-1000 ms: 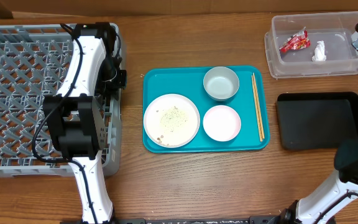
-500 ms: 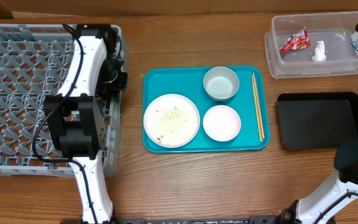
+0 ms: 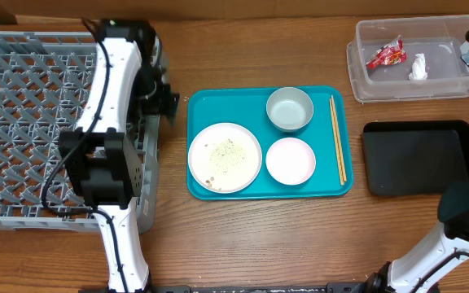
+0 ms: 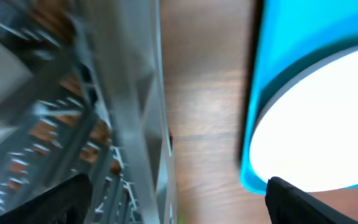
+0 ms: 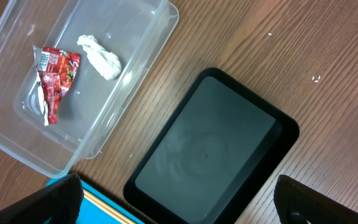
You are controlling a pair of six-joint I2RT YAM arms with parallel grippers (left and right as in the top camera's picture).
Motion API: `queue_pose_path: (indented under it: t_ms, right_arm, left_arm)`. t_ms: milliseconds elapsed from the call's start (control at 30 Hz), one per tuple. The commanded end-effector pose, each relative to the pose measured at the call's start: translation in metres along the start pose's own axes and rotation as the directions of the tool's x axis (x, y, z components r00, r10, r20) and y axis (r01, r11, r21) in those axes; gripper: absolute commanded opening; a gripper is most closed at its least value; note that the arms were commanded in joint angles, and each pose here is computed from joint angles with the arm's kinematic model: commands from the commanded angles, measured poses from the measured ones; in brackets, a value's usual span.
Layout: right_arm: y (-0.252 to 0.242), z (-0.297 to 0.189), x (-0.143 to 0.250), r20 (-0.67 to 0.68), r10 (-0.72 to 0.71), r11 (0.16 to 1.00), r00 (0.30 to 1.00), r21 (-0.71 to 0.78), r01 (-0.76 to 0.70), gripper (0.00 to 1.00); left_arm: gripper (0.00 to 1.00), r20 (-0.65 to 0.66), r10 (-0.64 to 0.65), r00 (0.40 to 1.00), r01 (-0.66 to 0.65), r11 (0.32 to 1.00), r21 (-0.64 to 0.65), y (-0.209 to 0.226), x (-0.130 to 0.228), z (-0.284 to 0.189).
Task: Sort waste into correct bins and load items into the dishwasher
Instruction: 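Move the left gripper from the rack toward the tray, then grasp the rim of the small pink-white bowl with the left gripper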
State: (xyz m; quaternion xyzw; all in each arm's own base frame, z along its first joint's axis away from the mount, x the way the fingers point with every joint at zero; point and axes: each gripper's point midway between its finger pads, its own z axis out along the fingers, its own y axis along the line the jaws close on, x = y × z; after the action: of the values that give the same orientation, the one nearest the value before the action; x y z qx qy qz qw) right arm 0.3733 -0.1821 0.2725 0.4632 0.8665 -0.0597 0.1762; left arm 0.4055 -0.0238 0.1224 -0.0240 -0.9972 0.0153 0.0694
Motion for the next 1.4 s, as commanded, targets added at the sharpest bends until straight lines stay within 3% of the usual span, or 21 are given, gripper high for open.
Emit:
queue_pose_path:
  t_ms: [0, 167, 267, 500, 667, 800, 967, 1067, 1233, 1367]
  right_arm:
    - [0.000, -0.016, -0.006, 0.049, 0.012, 1.000, 0.999, -0.023, -0.011, 1.00]
    - [0.000, -0.016, -0.006, 0.049, 0.012, 1.000, 0.999, -0.023, -0.011, 1.00]
    - [0.000, -0.016, -0.006, 0.049, 0.012, 1.000, 0.999, -0.023, -0.011, 1.00]
    - [0.000, -0.016, -0.006, 0.049, 0.012, 1.000, 0.999, -0.023, -0.011, 1.00]
    - [0.000, -0.016, -0.006, 0.049, 0.012, 1.000, 0.999, -0.023, -0.011, 1.00]
    - [0.000, -0.016, -0.006, 0.049, 0.012, 1.000, 0.999, -0.023, -0.011, 1.00]
    - [0.000, -0.016, -0.006, 0.049, 0.012, 1.000, 0.999, -0.023, -0.011, 1.00]
    - [0.000, -0.016, -0.006, 0.049, 0.012, 1.000, 0.999, -0.023, -0.011, 1.00]
    - [0.000, -0.016, -0.006, 0.049, 0.012, 1.000, 0.999, -0.023, -0.011, 1.00]
    - [0.000, -0.016, -0.006, 0.049, 0.012, 1.000, 0.999, -0.023, -0.011, 1.00]
  left_arm:
    - [0.91, 0.150, -0.017, 0.988, 0.004, 0.996, 0.085, -0.016, -0.017, -0.042]
    - [0.88, 0.306, -0.009, 0.952, -0.084, 0.953, 0.291, -0.056, -0.020, -0.099]
    - [0.80, 0.350, 0.023, 0.936, -0.178, 0.891, 0.419, -0.090, -0.009, -0.125]
    - [0.82, 0.343, 0.190, 0.920, -0.334, 0.839, 0.430, -0.165, 0.018, -0.124]
    - [0.77, 0.242, 0.362, 0.900, -0.426, 0.848, 0.316, -0.225, 0.050, -0.081]
    - [0.76, 0.200, 0.509, 0.837, -0.545, 0.805, 0.234, -0.278, 0.080, -0.046]
    - [0.70, 0.223, 0.504, 0.834, -0.524, 0.851, 0.037, -0.317, 0.088, -0.004]
    - [0.69, 0.260, 0.540, 0.801, -0.537, 0.839, -0.089, -0.331, 0.088, 0.020]
    - [0.63, 0.283, 0.584, 0.761, -0.575, 0.809, -0.122, -0.349, 0.093, 0.050]
    - [0.52, 0.290, 0.585, 0.757, -0.589, 0.804, -0.084, -0.358, 0.095, 0.061]
